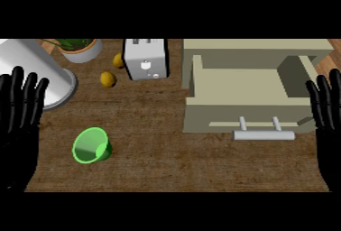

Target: Pick up the cup, place it into the drawer and close the drawer

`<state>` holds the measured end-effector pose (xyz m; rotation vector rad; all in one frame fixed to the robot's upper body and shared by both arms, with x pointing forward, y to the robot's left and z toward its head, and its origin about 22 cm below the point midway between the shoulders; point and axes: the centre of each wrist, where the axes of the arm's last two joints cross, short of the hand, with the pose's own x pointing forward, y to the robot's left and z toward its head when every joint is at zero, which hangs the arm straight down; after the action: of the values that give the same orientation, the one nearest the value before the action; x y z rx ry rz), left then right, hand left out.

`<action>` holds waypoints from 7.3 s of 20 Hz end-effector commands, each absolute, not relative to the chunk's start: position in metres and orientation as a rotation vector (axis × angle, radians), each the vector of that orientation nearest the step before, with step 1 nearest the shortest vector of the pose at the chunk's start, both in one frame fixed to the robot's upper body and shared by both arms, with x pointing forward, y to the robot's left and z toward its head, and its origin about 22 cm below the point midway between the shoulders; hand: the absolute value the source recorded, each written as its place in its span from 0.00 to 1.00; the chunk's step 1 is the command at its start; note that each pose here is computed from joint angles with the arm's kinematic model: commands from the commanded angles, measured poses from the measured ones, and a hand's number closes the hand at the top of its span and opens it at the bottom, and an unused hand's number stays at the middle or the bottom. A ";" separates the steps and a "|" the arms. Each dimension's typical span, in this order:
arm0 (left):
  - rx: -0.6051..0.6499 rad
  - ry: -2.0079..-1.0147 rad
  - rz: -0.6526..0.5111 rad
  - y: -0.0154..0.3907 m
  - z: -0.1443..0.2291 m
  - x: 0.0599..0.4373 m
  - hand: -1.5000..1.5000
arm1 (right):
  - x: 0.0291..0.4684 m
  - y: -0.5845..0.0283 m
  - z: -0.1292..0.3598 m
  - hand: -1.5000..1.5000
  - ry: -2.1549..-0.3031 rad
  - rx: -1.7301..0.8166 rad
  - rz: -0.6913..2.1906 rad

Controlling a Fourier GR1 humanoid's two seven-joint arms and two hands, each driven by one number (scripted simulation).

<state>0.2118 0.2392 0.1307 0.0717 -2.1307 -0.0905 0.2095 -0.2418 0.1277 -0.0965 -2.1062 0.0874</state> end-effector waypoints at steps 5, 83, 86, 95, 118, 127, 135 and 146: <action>0.008 -2.125 -0.135 0.249 0.132 0.187 0.00 | 0.204 -0.237 0.132 0.00 -2.093 -0.019 0.121; 0.082 -1.706 0.177 0.307 -0.119 0.220 0.00 | 0.236 -0.226 0.148 0.00 -1.999 0.151 0.160; 0.073 -1.699 0.182 0.326 -0.132 0.210 0.00 | 0.234 -0.235 0.150 0.00 -1.992 0.155 0.135; 0.016 -1.719 0.169 0.331 -0.142 0.228 0.00 | 0.216 -0.241 0.146 0.00 -2.011 0.154 0.162; -0.323 -1.759 0.261 0.300 -0.148 0.248 1.00 | 0.231 -0.229 0.143 0.00 -1.983 0.176 0.129; -0.195 -1.916 0.262 0.296 -0.142 0.258 1.00 | 0.218 -0.232 0.148 0.00 -2.000 0.170 0.134; -0.112 -1.929 0.315 0.292 -0.141 0.256 1.00 | 0.210 -0.235 0.147 0.00 -1.997 0.181 0.132; -0.288 -2.062 0.147 0.250 -0.063 0.291 1.00 | 0.218 -0.250 0.140 0.00 -1.988 0.141 0.140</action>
<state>0.2844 0.2719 -0.0893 -0.2136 -2.0283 0.2123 0.2191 -0.2450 0.1399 0.1411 -1.9911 0.1326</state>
